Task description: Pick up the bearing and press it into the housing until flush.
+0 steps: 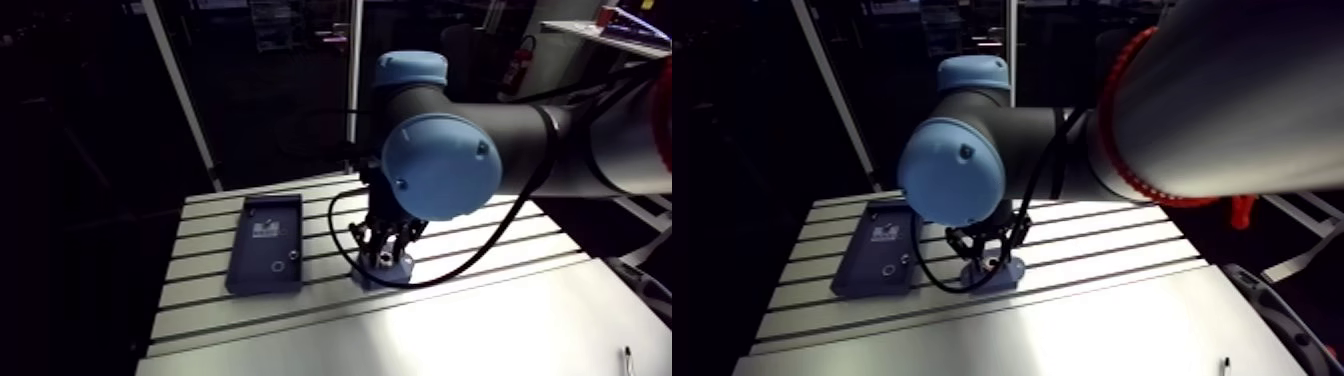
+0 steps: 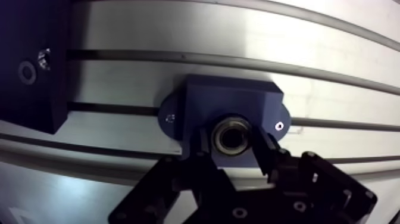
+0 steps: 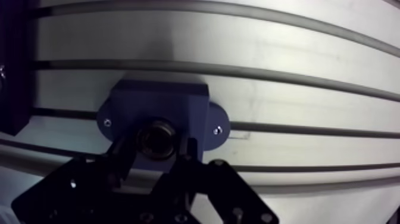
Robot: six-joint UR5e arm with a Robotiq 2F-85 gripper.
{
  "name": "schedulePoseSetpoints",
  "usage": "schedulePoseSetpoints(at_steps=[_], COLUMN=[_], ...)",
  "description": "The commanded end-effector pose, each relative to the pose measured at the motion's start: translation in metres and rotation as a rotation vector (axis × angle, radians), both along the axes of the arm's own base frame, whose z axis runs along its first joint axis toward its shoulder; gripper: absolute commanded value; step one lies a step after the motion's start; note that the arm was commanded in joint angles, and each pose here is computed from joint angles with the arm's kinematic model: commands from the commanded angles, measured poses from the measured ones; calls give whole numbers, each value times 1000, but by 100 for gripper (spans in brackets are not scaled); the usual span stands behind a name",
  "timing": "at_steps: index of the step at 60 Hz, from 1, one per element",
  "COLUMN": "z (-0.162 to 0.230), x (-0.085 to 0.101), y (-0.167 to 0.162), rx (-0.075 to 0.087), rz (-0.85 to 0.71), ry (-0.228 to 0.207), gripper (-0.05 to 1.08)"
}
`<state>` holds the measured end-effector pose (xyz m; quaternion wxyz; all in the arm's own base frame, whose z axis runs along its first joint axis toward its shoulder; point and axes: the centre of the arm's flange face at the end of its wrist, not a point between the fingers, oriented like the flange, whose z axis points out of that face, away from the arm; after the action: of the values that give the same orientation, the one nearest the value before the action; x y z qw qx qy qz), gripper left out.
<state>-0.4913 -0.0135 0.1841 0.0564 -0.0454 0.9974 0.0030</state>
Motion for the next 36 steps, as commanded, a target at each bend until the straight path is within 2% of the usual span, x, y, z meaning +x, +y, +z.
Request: schedulePoseSetpoints(at_steps=[1,18,25,35,36], z=[0,9,23,39,41], x=[0,-1,-2,-1,-1], y=[0,-1,-1,-2,-2], rx=[-1,-2,7,7,8], rz=[1,1,1,-2,-4], ry=[2,19,41,47,49], gripper=[1,1,1,2,5])
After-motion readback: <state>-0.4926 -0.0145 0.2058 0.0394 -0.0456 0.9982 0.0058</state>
